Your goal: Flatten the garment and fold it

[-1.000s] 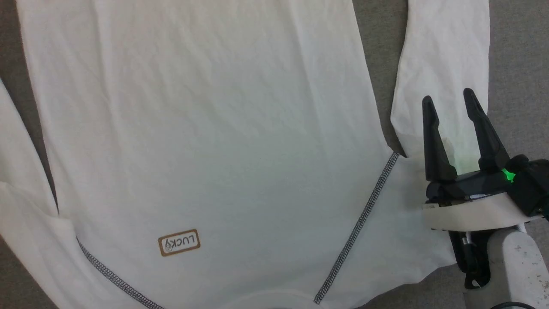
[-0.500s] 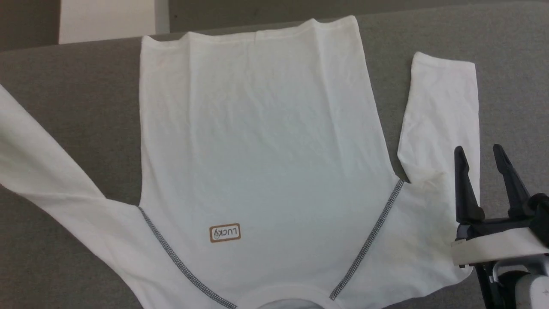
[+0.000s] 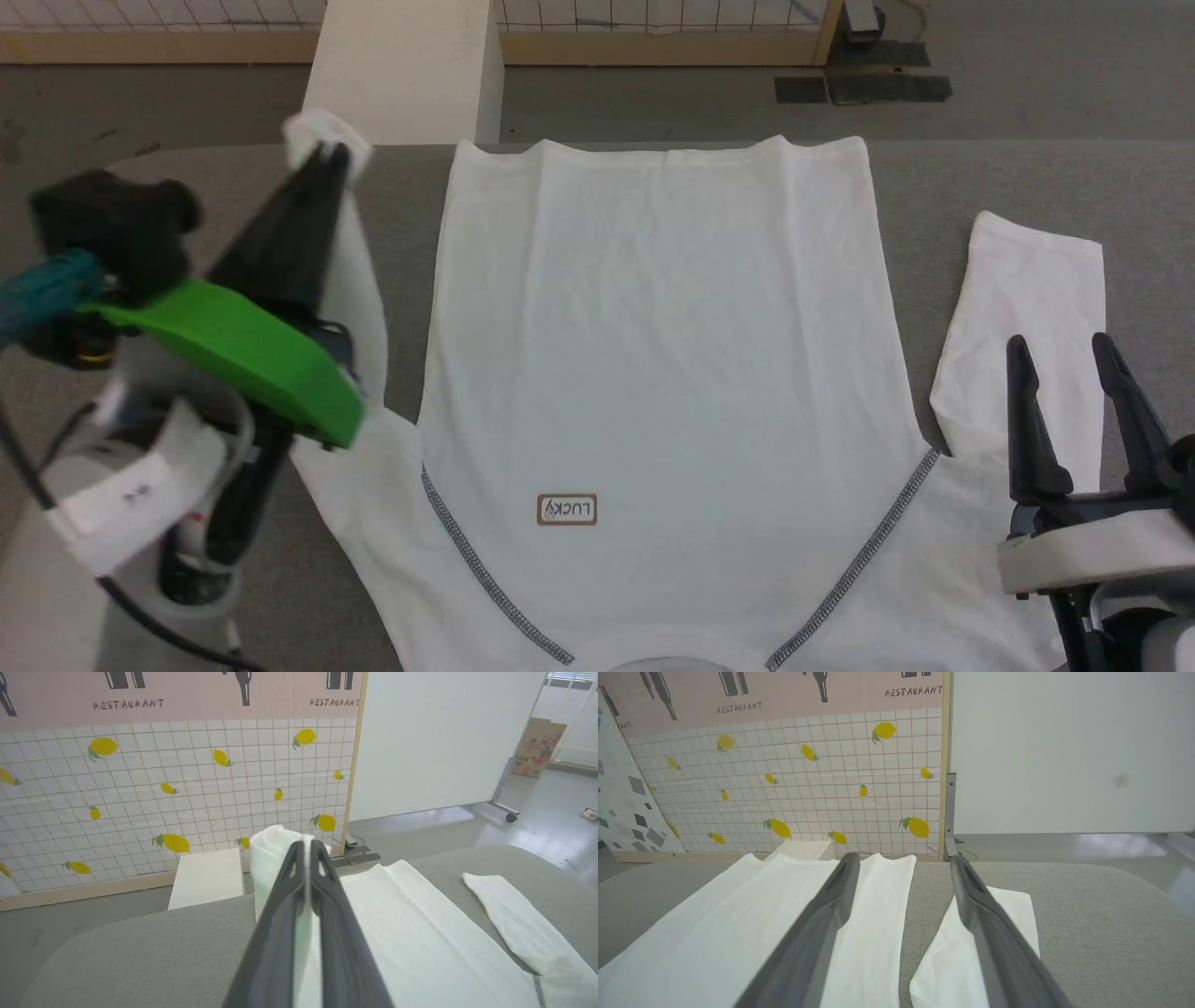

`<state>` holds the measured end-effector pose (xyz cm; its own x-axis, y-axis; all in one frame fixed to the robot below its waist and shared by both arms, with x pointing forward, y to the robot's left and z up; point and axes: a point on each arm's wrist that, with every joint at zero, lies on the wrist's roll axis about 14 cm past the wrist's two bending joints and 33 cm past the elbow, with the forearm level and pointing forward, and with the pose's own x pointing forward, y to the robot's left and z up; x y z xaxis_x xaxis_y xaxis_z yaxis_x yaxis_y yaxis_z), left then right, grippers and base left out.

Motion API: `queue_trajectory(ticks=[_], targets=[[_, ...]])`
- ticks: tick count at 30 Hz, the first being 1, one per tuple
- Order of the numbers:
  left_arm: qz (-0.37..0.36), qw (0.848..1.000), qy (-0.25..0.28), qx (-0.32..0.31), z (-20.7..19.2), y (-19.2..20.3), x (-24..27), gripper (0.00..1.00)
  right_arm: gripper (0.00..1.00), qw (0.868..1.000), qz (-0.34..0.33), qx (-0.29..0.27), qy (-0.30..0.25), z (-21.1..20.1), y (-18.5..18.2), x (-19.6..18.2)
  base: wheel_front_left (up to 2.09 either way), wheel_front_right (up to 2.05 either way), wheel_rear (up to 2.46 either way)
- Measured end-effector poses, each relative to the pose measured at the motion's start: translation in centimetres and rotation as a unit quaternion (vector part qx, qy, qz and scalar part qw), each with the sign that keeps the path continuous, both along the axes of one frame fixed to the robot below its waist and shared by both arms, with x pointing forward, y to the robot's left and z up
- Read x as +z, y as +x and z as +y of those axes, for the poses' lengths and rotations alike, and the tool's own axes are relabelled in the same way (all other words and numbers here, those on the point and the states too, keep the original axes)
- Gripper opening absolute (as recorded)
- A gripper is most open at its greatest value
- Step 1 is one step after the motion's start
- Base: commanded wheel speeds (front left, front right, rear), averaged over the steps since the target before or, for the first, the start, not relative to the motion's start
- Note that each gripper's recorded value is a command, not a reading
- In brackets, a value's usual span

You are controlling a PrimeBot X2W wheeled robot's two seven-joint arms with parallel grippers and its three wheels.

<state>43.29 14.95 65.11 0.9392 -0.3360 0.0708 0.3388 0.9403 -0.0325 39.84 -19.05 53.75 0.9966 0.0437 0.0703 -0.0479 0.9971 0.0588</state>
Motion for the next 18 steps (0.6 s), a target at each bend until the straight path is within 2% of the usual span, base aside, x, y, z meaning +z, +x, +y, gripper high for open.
queue_trajectory(ticks=[1,8,13,18], targets=[[0.013,0.999,-0.017,-0.036,-3.0,-0.9,-0.8,0.00,1.00,1.000,-0.003,0.007,0.001,0.5,0.0,0.3,0.00,0.00,0.00],[0.091,0.985,-0.029,-0.147,-12.7,-3.2,-6.1,0.00,1.00,1.000,-0.003,0.014,0.003,0.9,0.1,0.3,0.00,0.00,0.00],[0.176,0.959,-0.002,-0.224,-18.6,-5.6,-12.3,0.00,1.00,1.000,0.009,0.012,0.004,0.9,0.1,-0.5,0.00,0.00,0.00],[0.250,0.927,0.049,-0.277,-21.5,-8.2,-18.4,0.00,1.00,1.000,0.019,0.005,0.006,0.4,0.0,-1.2,0.00,0.00,0.00]])
